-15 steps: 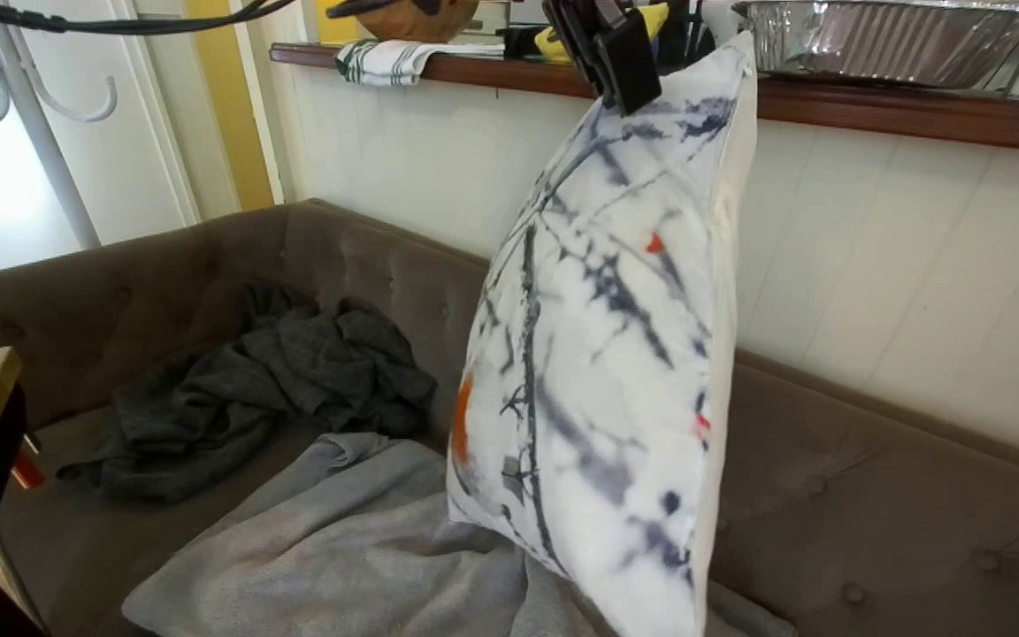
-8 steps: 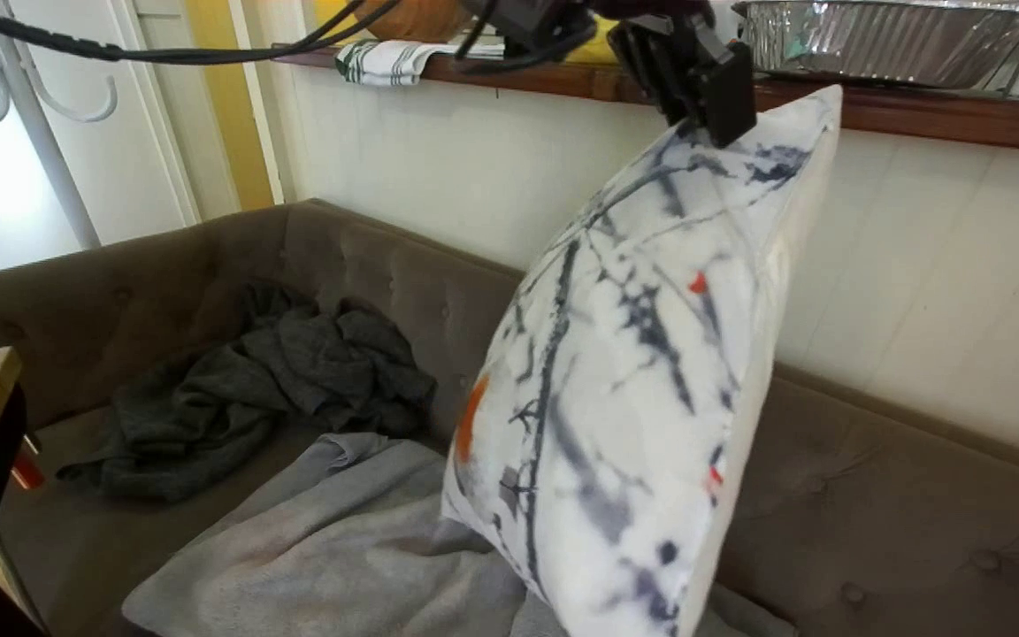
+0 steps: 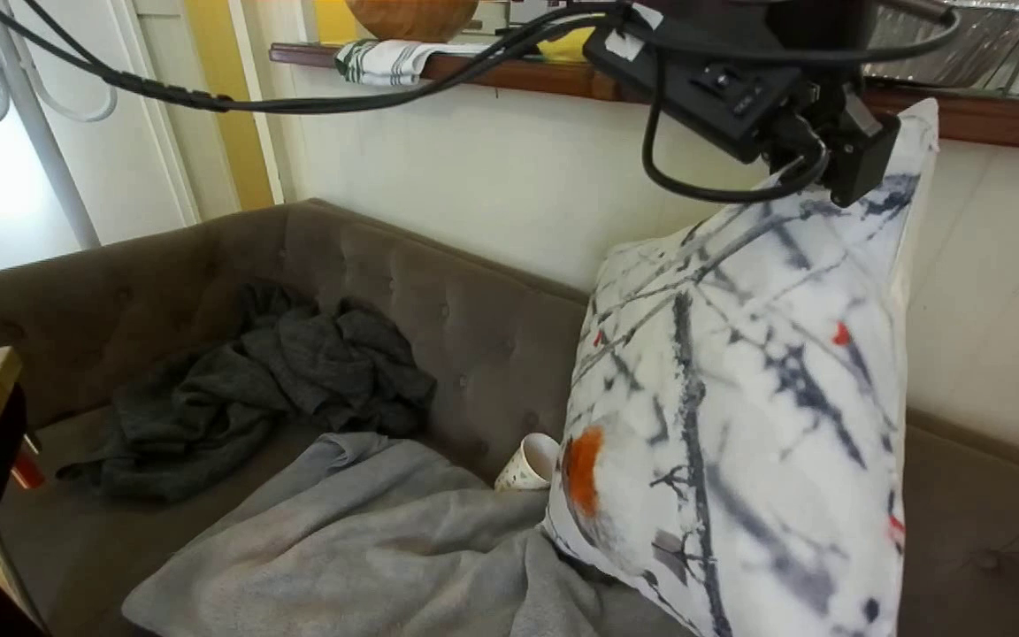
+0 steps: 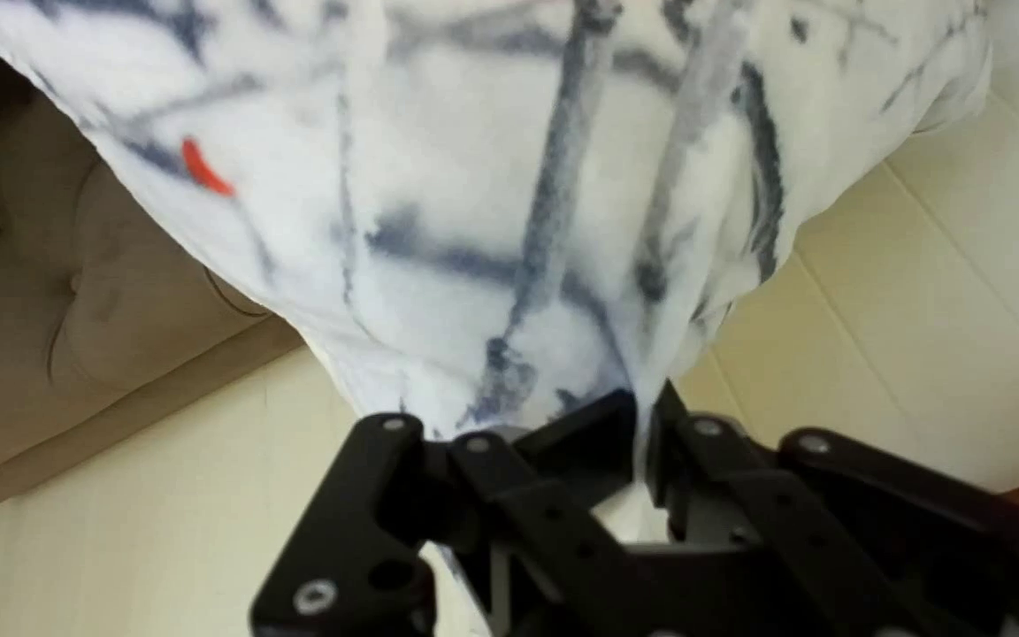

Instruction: Move the white pillow to the right

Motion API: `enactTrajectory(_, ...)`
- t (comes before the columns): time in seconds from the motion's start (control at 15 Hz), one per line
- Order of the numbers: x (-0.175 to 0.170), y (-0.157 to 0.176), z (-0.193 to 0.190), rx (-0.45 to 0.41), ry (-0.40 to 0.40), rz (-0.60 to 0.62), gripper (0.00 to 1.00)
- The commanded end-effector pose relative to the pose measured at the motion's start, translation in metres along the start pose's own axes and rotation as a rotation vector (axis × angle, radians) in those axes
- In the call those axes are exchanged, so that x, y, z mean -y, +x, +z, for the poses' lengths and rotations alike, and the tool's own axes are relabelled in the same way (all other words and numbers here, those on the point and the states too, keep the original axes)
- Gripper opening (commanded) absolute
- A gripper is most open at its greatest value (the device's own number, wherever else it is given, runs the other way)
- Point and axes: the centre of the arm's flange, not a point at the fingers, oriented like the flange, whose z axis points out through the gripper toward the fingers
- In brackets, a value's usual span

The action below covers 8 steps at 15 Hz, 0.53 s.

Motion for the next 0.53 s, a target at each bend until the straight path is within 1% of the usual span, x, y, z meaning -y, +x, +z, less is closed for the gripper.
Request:
enactTrajectory(0.0,0.001,0.002,0.001,-0.003,0.002,-0.002,0.04)
enactTrajectory(0.07,0.003,0.003,0.000,-0.005,0.004,-0.004,0.04)
enactTrajectory(0.13,0.004,0.003,0.001,-0.006,0.005,-0.004,0.01)
enactTrajectory(0.2,-0.003,0.000,0.005,-0.012,0.007,0.019,0.01)
enactTrajectory(0.27,-0.013,-0.002,0.013,-0.014,-0.015,0.033,0.01)
enactTrajectory(0.47,-0.039,-0.003,0.027,0.001,-0.005,0.096,0.01)
